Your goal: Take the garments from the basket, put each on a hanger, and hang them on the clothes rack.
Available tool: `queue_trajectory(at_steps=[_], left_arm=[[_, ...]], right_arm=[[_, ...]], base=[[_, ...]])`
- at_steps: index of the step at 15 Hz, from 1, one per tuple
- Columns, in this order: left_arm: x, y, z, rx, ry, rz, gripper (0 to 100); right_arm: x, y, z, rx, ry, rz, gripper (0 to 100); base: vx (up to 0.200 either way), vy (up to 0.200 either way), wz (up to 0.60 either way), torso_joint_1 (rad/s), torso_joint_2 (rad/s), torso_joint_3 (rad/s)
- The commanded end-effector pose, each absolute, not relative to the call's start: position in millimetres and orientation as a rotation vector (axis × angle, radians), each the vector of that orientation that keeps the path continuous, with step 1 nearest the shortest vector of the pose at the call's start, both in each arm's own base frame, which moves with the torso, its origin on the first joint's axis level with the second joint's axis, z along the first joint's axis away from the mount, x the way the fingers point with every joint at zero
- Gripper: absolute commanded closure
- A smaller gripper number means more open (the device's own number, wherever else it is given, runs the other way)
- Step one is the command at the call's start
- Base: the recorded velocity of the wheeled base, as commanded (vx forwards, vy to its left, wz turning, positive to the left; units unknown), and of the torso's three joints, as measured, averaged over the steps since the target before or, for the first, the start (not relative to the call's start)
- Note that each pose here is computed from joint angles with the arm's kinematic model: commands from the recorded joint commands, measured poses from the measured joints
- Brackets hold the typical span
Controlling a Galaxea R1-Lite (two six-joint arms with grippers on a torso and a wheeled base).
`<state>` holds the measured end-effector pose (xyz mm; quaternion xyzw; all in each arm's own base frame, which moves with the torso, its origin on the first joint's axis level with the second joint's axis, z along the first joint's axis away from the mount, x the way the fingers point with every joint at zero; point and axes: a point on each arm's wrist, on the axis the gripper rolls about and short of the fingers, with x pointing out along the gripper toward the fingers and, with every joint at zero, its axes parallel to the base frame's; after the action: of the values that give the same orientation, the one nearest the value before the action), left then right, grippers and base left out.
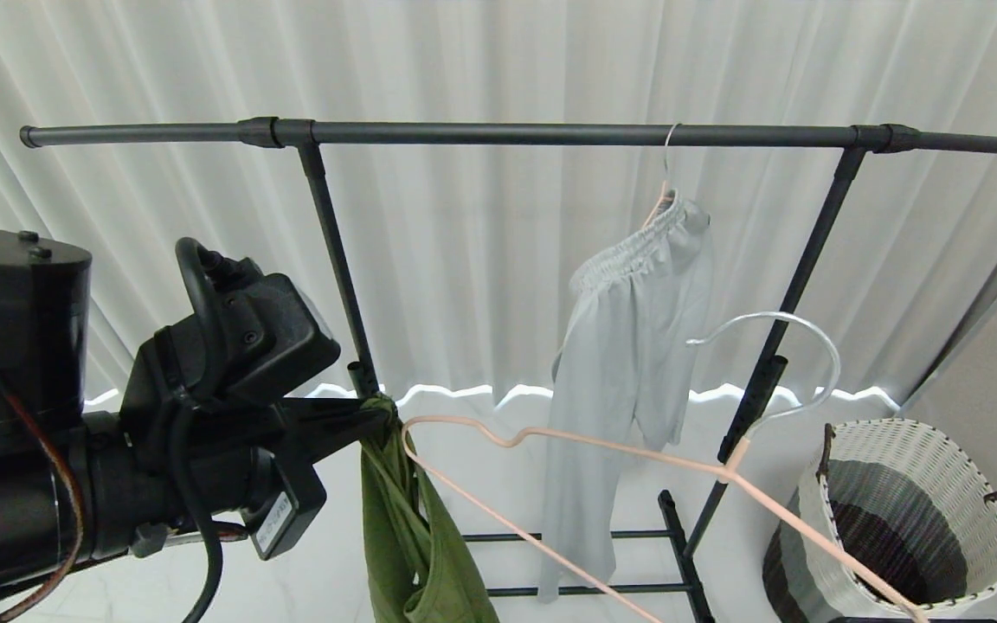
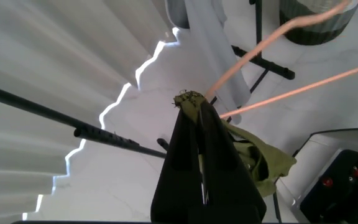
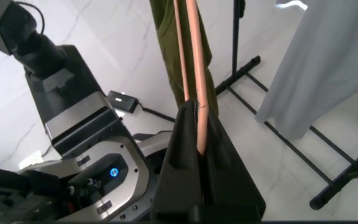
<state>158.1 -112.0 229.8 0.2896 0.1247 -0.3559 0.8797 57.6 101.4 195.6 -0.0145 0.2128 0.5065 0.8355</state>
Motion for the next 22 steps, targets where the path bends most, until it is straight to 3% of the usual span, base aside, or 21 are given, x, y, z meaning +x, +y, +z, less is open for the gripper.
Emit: queue_trajectory(at_steps=[1, 9, 18, 22], left_arm=[[157, -114, 231, 0.604, 0.251, -0.753, 100], [159, -118, 236, 0.596, 0.218, -0.758, 100], [152, -130, 242, 0.578, 0.126, -0.918, 100], [149, -134, 247, 0.567, 0.103, -0.94, 100]], right_arm=[[61, 110, 192, -0.06, 0.475, 1.093, 100], [64, 120, 189, -0.088, 0.477, 1.148, 100], [70, 142, 179, -0.12, 0.568, 1.237, 100], [81, 164, 174, -0.101, 0.543, 1.241, 100]], base=[[0.0, 0.0, 0.0, 0.0, 0.0, 0.0], [0.0, 0.0, 0.0, 0.0, 0.0, 0.0], [0.0, 0.0, 0.0, 0.0, 0.0, 0.0], [0.0, 0.0, 0.0, 0.0, 0.0, 0.0]])
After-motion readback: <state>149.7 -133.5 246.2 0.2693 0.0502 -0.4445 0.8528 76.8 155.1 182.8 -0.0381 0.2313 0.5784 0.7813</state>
